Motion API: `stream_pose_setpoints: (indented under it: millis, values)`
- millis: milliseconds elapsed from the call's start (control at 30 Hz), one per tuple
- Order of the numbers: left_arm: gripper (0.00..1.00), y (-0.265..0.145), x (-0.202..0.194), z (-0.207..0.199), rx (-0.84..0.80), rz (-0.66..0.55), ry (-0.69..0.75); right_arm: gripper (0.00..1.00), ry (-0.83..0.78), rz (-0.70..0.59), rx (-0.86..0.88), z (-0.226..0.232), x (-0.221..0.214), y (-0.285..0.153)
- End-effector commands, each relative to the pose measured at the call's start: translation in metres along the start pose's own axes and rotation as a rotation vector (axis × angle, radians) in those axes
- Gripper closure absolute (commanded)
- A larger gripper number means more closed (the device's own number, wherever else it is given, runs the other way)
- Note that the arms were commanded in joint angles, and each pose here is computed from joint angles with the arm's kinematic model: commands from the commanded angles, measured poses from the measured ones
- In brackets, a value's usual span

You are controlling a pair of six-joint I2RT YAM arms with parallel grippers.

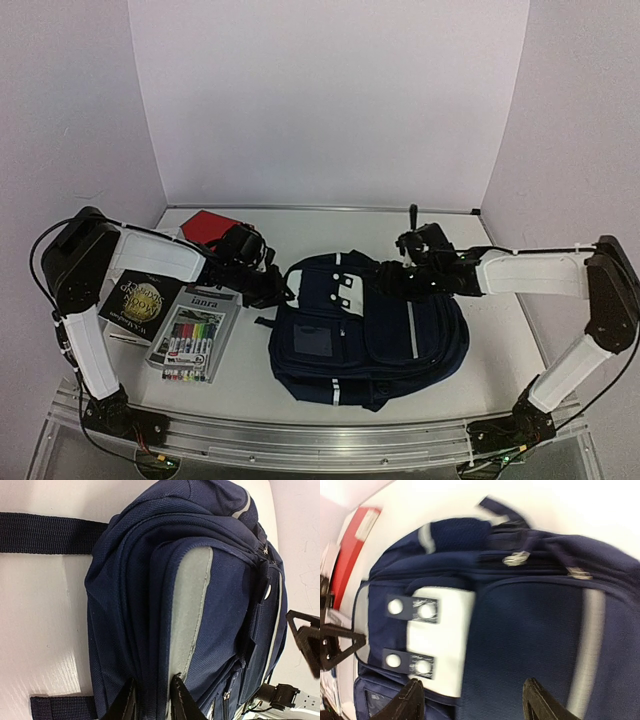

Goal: Pack the student bag
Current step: Adjust the student bag at the center of the board.

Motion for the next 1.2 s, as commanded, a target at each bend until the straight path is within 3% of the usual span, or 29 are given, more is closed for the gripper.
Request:
stream_pose_setpoints:
  millis: [0,100,200,600,933,1033,1167]
  values:
    - [0.68,-0.009,0.019,0.000,0.011,-0.031,0.061,0.34,0.106,-0.029,-0.093,-0.053,0.003,-0.017]
    - [0.55,-0.019,0.035,-0.005,0.040,-0.053,0.134,0.34,0.153,-0.038,-0.137,-0.080,0.001,-0.026]
    - [0.49,-0.021,0.043,-0.012,0.042,-0.039,0.171,0.34,0.179,-0.045,-0.161,-0.096,-0.001,-0.032]
    - [0.37,-0.014,0.005,-0.006,-0.033,0.010,0.031,0.35,0.178,-0.114,-0.219,-0.107,0.017,-0.047]
    - [0.31,-0.011,-0.031,-0.016,0.021,0.062,0.021,0.38,0.157,-0.096,-0.246,-0.113,0.023,-0.047]
    - [0.36,0.000,-0.037,-0.013,0.017,0.086,0.005,0.48,0.152,-0.049,-0.239,-0.115,0.014,-0.038]
    - [0.61,0.017,-0.034,-0.020,-0.063,0.082,-0.010,0.59,0.148,-0.007,-0.224,-0.115,0.006,-0.034]
Point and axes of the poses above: each gripper's point midway between its finger pads, its own y axis out along the fingers, its own z axis along the line the jaws close on, x = y × z, the point moved 3 cm from there along -y, back along the fingers, and after that the axes turned 15 degrees about y, right-handed, at the moved point
